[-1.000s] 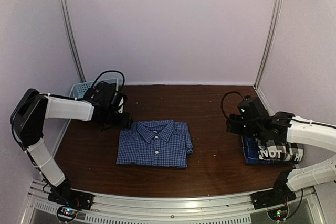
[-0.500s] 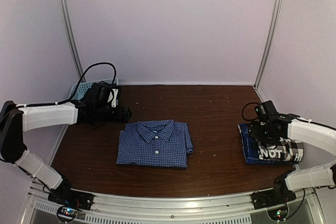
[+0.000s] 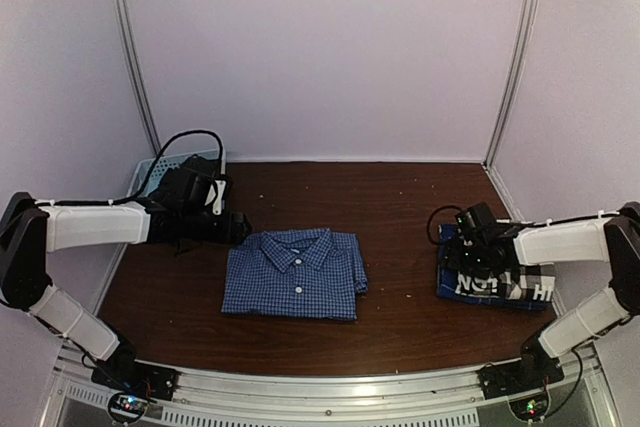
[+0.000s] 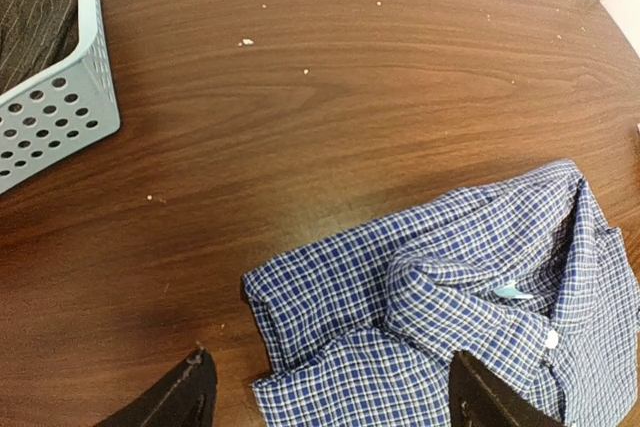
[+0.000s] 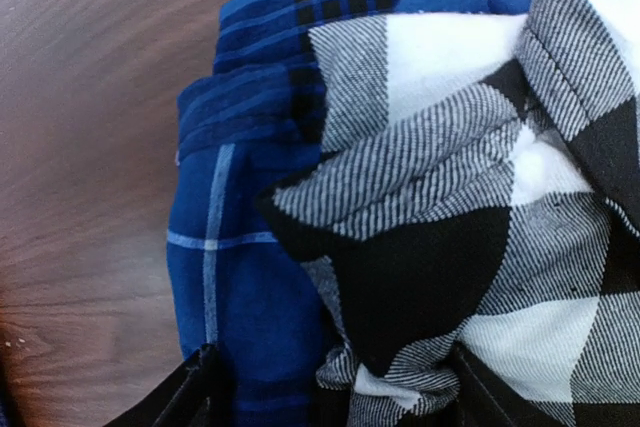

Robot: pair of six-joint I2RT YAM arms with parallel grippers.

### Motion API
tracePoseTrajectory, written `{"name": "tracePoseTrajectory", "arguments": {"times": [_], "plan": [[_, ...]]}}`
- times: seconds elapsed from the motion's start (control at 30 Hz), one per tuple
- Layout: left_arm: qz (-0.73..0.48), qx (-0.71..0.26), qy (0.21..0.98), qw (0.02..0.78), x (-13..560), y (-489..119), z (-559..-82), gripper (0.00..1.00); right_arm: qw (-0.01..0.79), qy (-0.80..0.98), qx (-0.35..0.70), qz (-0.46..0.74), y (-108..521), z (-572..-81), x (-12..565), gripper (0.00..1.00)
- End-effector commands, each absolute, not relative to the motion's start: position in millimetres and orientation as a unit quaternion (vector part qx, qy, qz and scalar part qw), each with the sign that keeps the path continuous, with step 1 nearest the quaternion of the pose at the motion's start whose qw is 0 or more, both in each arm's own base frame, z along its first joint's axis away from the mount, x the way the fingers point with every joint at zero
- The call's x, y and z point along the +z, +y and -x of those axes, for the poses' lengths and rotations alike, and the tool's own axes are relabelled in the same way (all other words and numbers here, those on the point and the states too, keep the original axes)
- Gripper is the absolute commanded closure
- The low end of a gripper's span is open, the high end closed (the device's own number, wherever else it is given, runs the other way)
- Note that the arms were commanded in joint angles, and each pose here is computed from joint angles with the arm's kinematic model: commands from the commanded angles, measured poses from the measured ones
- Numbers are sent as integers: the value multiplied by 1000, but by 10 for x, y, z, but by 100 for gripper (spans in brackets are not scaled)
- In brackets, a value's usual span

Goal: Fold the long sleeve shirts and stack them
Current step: Move the square-folded shirt to the center of the board.

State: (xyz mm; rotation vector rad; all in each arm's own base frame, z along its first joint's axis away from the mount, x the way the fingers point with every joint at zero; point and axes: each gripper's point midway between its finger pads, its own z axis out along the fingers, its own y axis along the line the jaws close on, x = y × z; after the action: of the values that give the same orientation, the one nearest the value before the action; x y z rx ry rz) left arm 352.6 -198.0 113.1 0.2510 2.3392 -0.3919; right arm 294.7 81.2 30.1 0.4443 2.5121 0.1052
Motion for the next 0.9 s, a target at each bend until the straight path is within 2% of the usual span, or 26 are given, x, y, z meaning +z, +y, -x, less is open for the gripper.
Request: {"name": "tracePoseTrajectory", "arguments": {"times": [0.0, 0.3, 0.57, 0.7, 0.87], "plan": [[-86, -156, 911, 371, 1085, -1937, -3504, 19, 239, 955, 137, -110, 1623, -2990, 120, 26], [-73, -156, 926, 337, 808, -1854, -3310, 19, 225, 967, 114, -45, 2188, -3222, -26, 27], [-72, -198, 922, 324, 699, -1881, -3070, 17, 313, 941, 131, -19, 2363, -3280, 635, 20], [-74, -213, 919, 324, 706, -1887, -2991, 10, 351, 926, 142, 4, 2528, -3188, 958, 16], [-81, -228, 912, 331, 751, -1939, -2999, 4, 349, 921, 166, 37, 2850, -3038, 982, 15]]}}
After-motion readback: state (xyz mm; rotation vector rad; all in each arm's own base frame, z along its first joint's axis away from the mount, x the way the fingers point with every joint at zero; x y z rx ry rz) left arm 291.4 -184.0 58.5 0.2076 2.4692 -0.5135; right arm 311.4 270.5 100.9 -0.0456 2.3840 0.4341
